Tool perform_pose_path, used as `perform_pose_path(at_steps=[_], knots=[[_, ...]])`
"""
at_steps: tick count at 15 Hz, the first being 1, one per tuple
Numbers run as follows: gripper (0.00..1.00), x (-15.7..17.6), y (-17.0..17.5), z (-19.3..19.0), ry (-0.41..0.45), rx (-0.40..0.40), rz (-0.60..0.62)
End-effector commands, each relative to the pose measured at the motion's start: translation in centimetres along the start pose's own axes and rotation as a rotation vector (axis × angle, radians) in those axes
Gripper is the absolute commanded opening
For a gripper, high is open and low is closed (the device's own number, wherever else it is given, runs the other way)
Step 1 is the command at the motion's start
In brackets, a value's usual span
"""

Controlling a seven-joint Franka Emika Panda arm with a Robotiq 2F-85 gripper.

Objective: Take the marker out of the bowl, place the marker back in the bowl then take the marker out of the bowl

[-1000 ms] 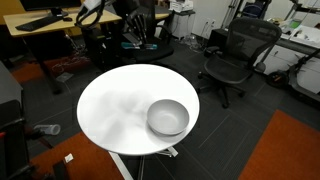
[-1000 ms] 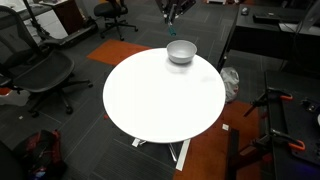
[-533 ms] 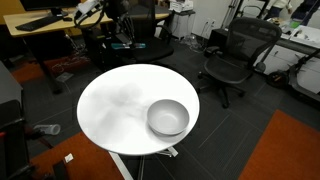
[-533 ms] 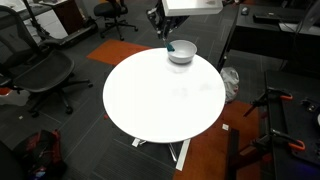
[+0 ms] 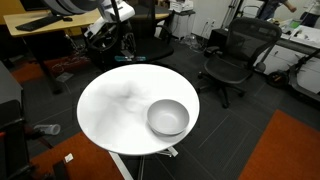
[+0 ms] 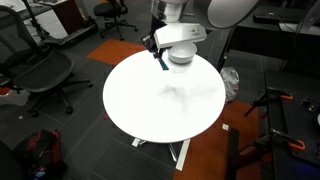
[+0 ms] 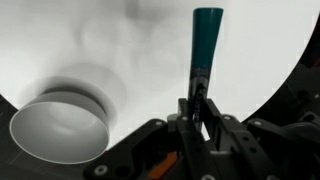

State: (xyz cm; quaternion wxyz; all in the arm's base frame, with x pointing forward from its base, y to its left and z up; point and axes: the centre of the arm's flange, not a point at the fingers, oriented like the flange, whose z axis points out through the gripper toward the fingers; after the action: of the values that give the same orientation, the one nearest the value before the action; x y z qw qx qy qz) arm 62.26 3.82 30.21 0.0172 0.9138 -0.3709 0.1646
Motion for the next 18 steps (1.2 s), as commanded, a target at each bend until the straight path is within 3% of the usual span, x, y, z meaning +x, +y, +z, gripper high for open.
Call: perform_pose_path(at_steps=[1, 10, 18], knots=[[0.05, 0.6, -1.7, 2.8, -0.007, -0.011, -0.04], [0.05, -0.4, -3.0, 8.2, -0.056, -0.034, -0.109], [0.05, -3.1, -3.4, 11.5, -0.081, -0.063, -0.122]])
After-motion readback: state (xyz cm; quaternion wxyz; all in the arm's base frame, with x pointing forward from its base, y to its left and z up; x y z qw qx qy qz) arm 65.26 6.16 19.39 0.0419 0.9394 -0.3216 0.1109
